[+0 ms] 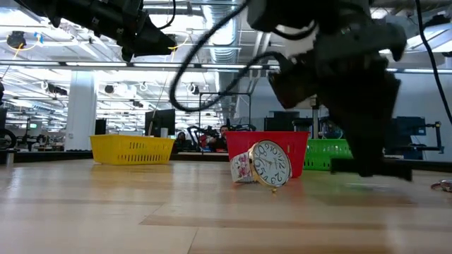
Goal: Pick & Place Office items
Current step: Put the right black digital clock into the red bin
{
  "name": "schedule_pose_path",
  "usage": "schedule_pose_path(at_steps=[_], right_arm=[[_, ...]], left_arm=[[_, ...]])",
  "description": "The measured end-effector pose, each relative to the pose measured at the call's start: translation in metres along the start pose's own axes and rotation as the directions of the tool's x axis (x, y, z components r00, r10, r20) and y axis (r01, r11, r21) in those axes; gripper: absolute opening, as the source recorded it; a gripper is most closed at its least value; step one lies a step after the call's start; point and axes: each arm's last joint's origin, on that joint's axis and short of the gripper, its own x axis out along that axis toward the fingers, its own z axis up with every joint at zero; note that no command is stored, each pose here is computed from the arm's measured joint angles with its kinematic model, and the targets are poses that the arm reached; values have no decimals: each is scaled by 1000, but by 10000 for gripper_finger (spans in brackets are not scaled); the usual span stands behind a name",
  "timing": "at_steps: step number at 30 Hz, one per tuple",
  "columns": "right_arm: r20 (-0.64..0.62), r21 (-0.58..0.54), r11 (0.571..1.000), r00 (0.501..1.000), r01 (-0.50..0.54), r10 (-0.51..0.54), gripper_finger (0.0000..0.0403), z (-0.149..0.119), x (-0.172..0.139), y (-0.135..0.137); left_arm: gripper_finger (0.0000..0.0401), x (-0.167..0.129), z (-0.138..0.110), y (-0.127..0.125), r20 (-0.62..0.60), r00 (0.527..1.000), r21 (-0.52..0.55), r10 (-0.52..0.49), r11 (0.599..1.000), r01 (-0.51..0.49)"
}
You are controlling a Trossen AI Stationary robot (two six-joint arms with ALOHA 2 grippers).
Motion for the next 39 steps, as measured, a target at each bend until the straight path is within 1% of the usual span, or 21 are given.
schedule_pose_path(at_steps=[4, 8, 11, 13, 16, 18, 21, 24, 26, 29, 31, 34, 36, 39], right_arm=[[5, -51, 999, 1000, -13, 13, 148, 4, -15, 7], [-3, -100, 995, 1000, -10, 10, 158, 8, -34, 12], [30, -176, 984, 999, -33, 39, 162, 13, -51, 19], [55, -225, 973, 997, -48, 62, 157, 17, -61, 23], [101, -273, 960, 991, -57, 87, 147, 24, -74, 24], [127, -296, 954, 988, -45, 86, 147, 30, -82, 22], [168, -332, 943, 983, -16, 76, 157, 39, -93, 15], [218, -348, 936, 975, 44, 35, 165, 50, -99, 4], [239, -351, 933, 971, 75, 12, 164, 57, -102, -6], [254, -366, 926, 967, 95, 1, 156, 69, -105, -22], [279, -362, 926, 960, 110, -4, 152, 77, -108, -32], [296, -325, 935, 954, 139, -39, 154, 87, -112, -49], [291, -317, 937, 955, 145, -49, 160, 91, -112, -59], [266, -312, 937, 961, 155, -70, 164, 93, -103, -71]], left_arm=[[143, 0, 0, 0, 0, 1000, 0, 0, 1000, 0], [143, 0, 0, 0, 0, 1000, 0, 0, 1000, 0], [143, 0, 0, 0, 0, 1000, 0, 0, 1000, 0], [143, 0, 0, 0, 0, 1000, 0, 0, 1000, 0], [143, 0, 0, 0, 0, 1000, 0, 0, 1000, 0], [143, 0, 0, 0, 0, 1000, 0, 0, 1000, 0], [143, 0, 0, 0, 0, 1000, 0, 0, 1000, 0], [143, 0, 0, 0, 0, 1000, 0, 0, 1000, 0], [143, 0, 0, 0, 0, 1000, 0, 0, 1000, 0], [143, 0, 0, 0, 0, 1000, 0, 0, 1000, 0], [143, 0, 0, 0, -1, 1000, 1, 0, 1000, 0], [143, 0, 0, 0, -1, 1000, 1, 0, 1000, 0], [143, 0, 0, 0, -1, 1000, 1, 0, 1000, 0], [143, 0, 0, 0, -1, 1000, 1, 0, 1000, 0]])
